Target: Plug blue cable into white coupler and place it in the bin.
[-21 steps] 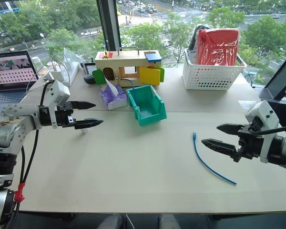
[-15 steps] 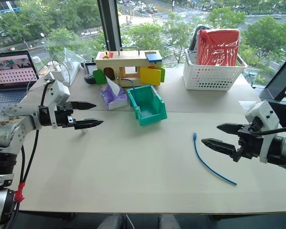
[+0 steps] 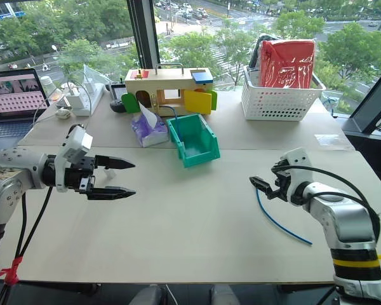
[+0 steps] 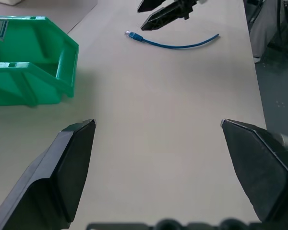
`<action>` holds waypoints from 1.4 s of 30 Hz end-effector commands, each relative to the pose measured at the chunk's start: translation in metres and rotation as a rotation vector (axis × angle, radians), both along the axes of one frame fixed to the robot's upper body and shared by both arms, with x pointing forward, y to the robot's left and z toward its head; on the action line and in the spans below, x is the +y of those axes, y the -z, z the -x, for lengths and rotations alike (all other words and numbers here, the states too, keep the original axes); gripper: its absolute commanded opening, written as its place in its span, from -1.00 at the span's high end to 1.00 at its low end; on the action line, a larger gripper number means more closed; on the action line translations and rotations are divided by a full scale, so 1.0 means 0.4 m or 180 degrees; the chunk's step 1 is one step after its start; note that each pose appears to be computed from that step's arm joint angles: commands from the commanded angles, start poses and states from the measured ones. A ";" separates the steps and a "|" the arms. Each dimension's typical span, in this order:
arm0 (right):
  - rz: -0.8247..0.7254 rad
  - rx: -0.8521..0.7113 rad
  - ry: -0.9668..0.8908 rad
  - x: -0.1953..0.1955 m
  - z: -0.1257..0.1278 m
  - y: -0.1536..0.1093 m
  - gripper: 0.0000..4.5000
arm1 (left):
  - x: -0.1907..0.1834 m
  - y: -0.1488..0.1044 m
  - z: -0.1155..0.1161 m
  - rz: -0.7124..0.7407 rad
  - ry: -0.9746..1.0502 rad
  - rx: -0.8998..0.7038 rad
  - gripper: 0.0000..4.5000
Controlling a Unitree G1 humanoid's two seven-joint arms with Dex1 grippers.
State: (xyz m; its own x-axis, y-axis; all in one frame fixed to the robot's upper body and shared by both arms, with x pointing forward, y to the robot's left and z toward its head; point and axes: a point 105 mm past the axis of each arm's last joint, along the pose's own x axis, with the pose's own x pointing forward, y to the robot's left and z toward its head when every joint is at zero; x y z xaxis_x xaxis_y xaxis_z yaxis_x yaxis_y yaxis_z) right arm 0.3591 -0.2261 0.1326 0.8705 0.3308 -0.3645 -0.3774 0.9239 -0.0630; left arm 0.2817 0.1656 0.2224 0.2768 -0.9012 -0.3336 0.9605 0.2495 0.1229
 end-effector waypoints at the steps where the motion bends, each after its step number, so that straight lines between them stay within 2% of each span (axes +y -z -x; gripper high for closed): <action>1: 0.0135 -0.0001 0.0089 -0.011 -0.017 0.012 -1.00 | 0.007 -0.022 0.008 -0.0029 -0.0079 -0.0090 -1.00; 3: -0.0001 0.0036 0.0175 -0.006 -0.026 0.033 -1.00 | 0.008 -0.022 0.009 -0.0028 -0.0107 -0.0089 -1.00; 5: -0.0183 0.0128 0.0294 -0.004 -0.031 0.053 -0.77 | 0.007 -0.020 0.010 -0.0034 -0.0124 -0.0104 -1.00; 7: -0.0081 0.0238 0.0274 0.000 -0.023 0.072 -0.63 | 0.007 -0.019 0.009 -0.0050 -0.0156 -0.0115 -1.00; 8: -0.0034 0.0240 0.0251 0.001 -0.020 0.072 -0.39 | 0.007 -0.018 0.009 -0.0052 -0.0162 -0.0117 -1.00; 13: 0.0212 0.0184 -0.0045 0.012 -0.019 0.057 0.35 | -0.007 -0.016 0.014 -0.0037 -0.0012 -0.0146 -1.00; 14: 0.0336 0.0176 -0.0215 0.020 -0.016 0.051 0.54 | -0.013 -0.015 0.015 -0.0023 0.0029 -0.0143 -1.00; 17: 0.0657 0.0090 -0.0865 0.059 -0.003 0.019 0.95 | -0.026 -0.017 0.012 0.0031 0.0124 -0.0146 -1.00; 18: 0.0723 0.0087 -0.1211 0.087 0.012 0.010 0.98 | -0.033 -0.015 0.011 0.0033 0.0180 -0.0162 -1.00; 21: 0.0926 0.0205 -0.2586 0.185 0.101 0.012 0.98 | -0.076 0.006 0.022 0.0067 0.0472 -0.0146 -1.00; 24: 0.1142 0.0259 -0.3288 0.246 0.128 0.020 0.98 | -0.117 0.065 0.020 -0.0176 0.0695 -0.0174 -1.00; 27: 0.1344 0.0521 -0.3731 0.276 0.147 0.040 0.99 | -0.146 0.117 0.005 -0.0399 0.0850 -0.0199 -1.00; 30: 0.1516 0.0436 -0.4112 0.322 0.151 0.037 0.99 | -0.187 0.146 -0.006 -0.0434 0.1024 -0.0223 -1.00; 34: 0.1654 0.0296 -0.4286 0.348 0.141 0.032 0.99 | -0.212 0.166 -0.012 -0.0467 0.1092 -0.0238 -1.00; 37: 0.1822 0.0225 -0.4211 0.342 0.118 0.043 0.99 | -0.216 0.205 -0.022 -0.0640 0.1025 -0.0204 -1.00; 38: 0.1840 0.0221 -0.4184 0.337 0.114 0.046 0.55 | -0.215 0.216 -0.023 -0.0686 0.1013 -0.0194 -1.00; 39: 0.1852 0.0219 -0.4169 0.332 0.114 0.046 0.49 | -0.215 0.226 -0.023 -0.0735 0.1013 -0.0198 -1.00; 42: 0.1753 0.0163 -0.4094 0.324 0.117 0.022 0.02 | -0.226 0.238 -0.019 -0.0708 0.0997 -0.0162 -1.00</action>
State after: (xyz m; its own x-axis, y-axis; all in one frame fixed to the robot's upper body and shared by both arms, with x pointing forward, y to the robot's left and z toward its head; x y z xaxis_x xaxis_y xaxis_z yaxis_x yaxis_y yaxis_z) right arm 0.3117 -0.0945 0.1082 0.0217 0.6543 -0.7559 -0.9507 -0.2204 -0.2180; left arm 0.2916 0.0802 0.1240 0.0206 -0.8446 -0.5349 0.9828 -0.0810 0.1657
